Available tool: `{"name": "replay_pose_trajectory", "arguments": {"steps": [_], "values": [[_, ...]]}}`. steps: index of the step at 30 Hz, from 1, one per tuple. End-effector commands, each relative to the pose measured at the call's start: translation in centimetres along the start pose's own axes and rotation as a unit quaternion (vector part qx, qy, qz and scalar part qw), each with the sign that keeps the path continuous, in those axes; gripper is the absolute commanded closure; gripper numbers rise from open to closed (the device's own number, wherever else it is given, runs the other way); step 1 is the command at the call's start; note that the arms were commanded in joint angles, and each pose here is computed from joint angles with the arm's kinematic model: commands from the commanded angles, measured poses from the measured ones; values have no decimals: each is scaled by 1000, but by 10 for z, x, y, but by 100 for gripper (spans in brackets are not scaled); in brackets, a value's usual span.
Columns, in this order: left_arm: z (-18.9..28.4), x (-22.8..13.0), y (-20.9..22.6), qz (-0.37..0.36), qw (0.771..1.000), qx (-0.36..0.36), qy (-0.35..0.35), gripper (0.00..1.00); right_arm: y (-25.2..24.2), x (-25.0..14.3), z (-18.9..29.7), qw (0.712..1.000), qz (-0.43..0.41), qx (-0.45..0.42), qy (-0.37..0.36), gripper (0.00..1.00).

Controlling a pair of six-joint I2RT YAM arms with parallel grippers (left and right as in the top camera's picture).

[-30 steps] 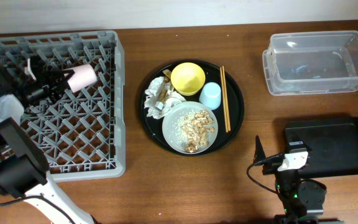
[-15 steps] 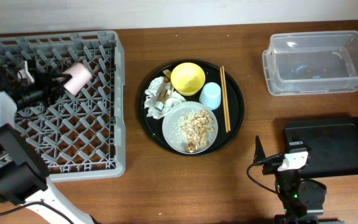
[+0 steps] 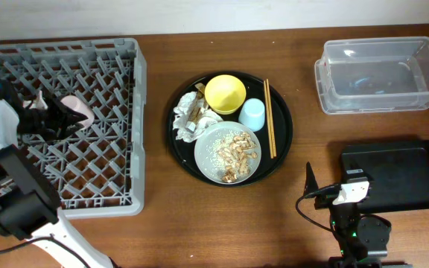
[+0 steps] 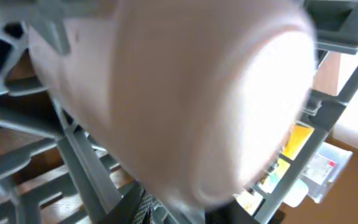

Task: Sort waste into correct bins and load items into the dishwasher rack
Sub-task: 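Move the left gripper back and grasp the light-blue cup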

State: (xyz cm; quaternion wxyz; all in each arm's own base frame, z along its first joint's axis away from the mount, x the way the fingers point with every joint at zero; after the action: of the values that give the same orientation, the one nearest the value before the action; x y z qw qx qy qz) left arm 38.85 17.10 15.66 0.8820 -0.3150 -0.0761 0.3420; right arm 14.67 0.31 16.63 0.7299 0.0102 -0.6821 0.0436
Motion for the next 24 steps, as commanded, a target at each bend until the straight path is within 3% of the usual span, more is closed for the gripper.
{"name": "replay_pose_trajectory", "arguments": {"steps": [1,5,8,9,13,16,21,24], "values": [[56,-10,-29,-64,994,27,-79,78,-1,-2,0,1000,0,-4,3,2],[77,-22,-48,-97,990,17,-104,83,-1,-2,0,1000,0,-4,3,2],[75,-33,-68,-122,988,-63,-74,92,-1,-2,0,1000,0,-4,3,2],[71,-40,-81,-162,979,-112,-54,92,-1,-2,0,1000,0,-4,3,2],[36,-70,-121,-233,965,-121,11,91,-1,-2,0,1000,0,-4,3,2],[9,-96,-154,-282,951,-122,47,84,-1,-2,0,1000,0,-4,3,2],[-43,-153,-209,-419,907,9,44,74,-1,-2,0,1000,0,-4,3,2],[-77,-199,-252,-524,845,103,-36,65,-1,-2,0,1000,0,-4,3,2]]}}
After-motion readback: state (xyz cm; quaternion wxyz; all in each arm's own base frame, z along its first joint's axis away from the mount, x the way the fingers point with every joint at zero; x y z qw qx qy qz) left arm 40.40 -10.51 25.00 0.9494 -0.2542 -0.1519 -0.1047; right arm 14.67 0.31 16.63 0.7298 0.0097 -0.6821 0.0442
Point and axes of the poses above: each gripper's point midway between its finger pads, its own z axis back along the fingers, its own y axis along the line the jaws close on, x = y × z, the point moved 10 cm from there along z, back along the fingers
